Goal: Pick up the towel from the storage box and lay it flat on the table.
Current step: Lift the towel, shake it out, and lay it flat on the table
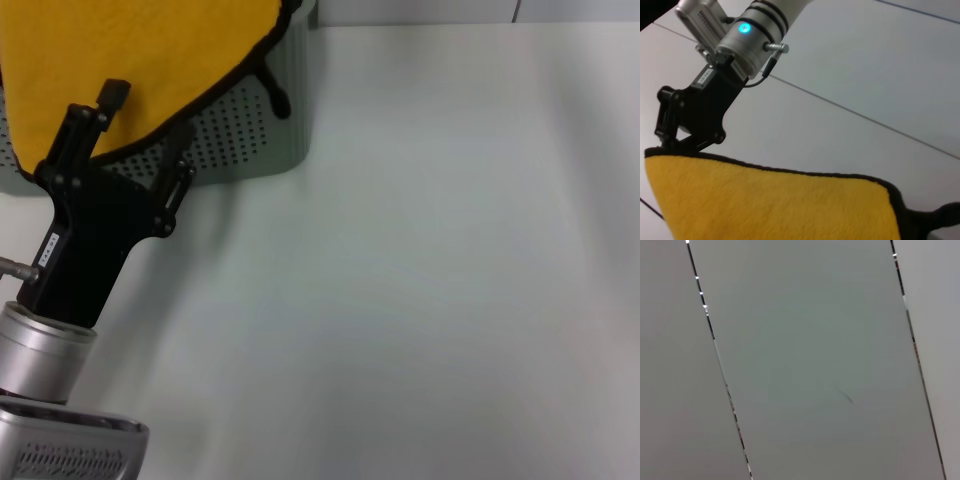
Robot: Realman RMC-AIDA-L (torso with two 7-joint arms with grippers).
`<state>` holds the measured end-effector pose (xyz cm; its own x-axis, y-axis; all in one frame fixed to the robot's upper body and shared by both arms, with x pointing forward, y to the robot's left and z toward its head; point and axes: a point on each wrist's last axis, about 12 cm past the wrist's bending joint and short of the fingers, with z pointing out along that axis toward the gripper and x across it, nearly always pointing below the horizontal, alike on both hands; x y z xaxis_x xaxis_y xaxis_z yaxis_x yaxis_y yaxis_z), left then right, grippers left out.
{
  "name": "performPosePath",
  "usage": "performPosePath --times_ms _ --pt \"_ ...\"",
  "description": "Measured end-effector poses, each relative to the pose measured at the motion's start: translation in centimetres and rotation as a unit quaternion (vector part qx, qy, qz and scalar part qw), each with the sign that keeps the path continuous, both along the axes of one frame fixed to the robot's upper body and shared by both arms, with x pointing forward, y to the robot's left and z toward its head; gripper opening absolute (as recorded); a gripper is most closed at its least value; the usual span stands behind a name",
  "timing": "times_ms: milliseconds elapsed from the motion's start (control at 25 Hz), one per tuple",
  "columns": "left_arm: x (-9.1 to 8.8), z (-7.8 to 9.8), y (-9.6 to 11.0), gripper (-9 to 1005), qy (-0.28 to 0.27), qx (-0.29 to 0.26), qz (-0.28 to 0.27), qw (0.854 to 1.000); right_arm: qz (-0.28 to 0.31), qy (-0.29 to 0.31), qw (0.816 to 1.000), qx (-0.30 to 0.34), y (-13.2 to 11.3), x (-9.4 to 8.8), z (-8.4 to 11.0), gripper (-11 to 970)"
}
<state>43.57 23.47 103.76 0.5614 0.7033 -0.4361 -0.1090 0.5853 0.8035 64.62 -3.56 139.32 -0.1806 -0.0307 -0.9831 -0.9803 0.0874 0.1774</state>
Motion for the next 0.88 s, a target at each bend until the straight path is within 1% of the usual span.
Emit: performPosePath --times_ms 240,440,640,760,880 --pt "0.6 0.3 0.0 603 -0.008 -0.006 0.016 1.0 0.004 0.005 1.0 0.005 -0.1 -0.1 -0.1 8" --pt "0.9 0.3 -0.4 567 -0.004 -0.001 0.009 1.0 0.006 0.008 1.0 0.016 -0.1 -0.1 0.1 8" --pt "1.0 -0.1 -0.4 546 0.0 0.028 0.022 0.999 0.012 0.015 0.999 0.044 0.1 -0.2 0.7 9" --pt "1.0 -0.1 -0.3 545 -0.008 0.047 0.041 0.998 0.018 0.033 0.998 0.055 0.4 -0.2 0.5 9" --pt "1.1 0.0 -0.1 560 -0.014 0.052 0.062 0.997 0.028 0.057 0.995 0.071 0.6 -0.1 0.2 9"
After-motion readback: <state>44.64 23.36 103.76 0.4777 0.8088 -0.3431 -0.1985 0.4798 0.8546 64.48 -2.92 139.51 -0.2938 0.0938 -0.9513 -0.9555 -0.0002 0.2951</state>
